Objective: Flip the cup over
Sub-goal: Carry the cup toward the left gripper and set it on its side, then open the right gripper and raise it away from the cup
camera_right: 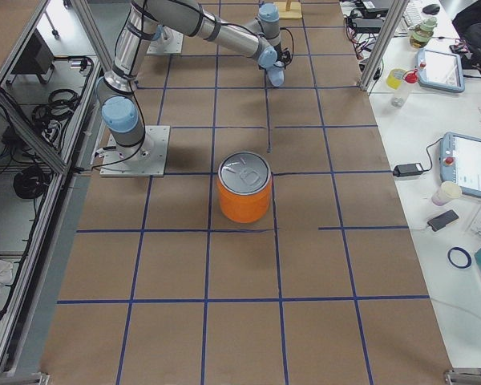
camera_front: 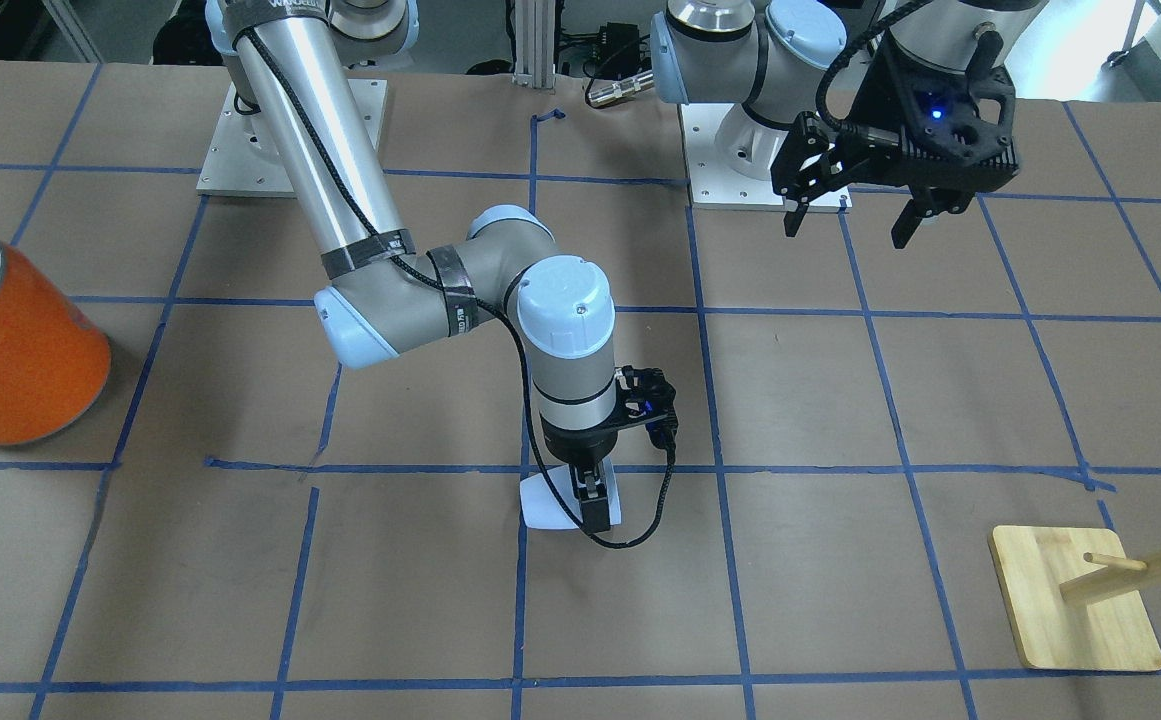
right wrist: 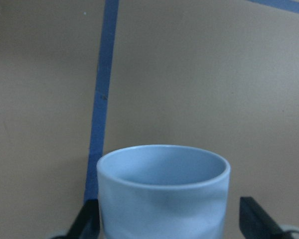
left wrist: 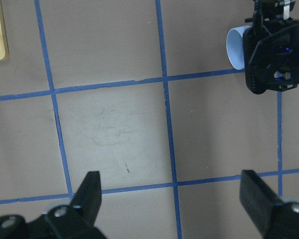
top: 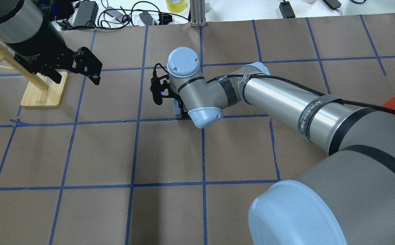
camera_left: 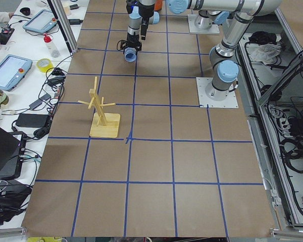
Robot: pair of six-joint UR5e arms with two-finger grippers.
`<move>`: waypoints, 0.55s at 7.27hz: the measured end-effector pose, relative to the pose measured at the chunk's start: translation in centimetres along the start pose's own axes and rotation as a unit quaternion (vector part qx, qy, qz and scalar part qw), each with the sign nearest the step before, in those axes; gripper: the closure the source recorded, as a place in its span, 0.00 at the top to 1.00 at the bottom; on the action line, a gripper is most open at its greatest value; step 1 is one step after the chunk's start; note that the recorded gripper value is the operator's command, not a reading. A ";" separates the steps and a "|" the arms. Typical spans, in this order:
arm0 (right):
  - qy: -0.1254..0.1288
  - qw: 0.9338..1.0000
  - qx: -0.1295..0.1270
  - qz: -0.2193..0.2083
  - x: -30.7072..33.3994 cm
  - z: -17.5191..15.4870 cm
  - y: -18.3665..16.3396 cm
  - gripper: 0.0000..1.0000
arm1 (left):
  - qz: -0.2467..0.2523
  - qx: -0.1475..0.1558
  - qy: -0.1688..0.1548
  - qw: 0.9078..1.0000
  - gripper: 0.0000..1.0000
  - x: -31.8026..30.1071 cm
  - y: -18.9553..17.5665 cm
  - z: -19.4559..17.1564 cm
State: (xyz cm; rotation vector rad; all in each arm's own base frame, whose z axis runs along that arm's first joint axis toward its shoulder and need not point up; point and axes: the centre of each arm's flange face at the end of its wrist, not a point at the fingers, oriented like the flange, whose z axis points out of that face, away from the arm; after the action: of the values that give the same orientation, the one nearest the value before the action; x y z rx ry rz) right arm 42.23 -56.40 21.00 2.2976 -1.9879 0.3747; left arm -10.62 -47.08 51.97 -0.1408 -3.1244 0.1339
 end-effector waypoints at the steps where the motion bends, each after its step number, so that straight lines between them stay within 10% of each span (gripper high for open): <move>1: 0.010 1.000 0.005 0.002 0.2 -2.0 0.0 1.00 | -0.001 0.001 0.001 1.000 1.00 -0.1 0.0 0.0; 4: 0.006 1.000 -0.003 0.031 0.8 -10.7 2.5 1.00 | -0.004 0.011 0.010 1.000 1.00 0.0 0.6 -1.1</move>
State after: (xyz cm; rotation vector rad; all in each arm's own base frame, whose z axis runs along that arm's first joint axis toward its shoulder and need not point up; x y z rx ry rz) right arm 38.45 -55.24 31.33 2.2293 -2.0551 0.3840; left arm -10.53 -46.39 53.05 -0.1271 -3.1022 0.1669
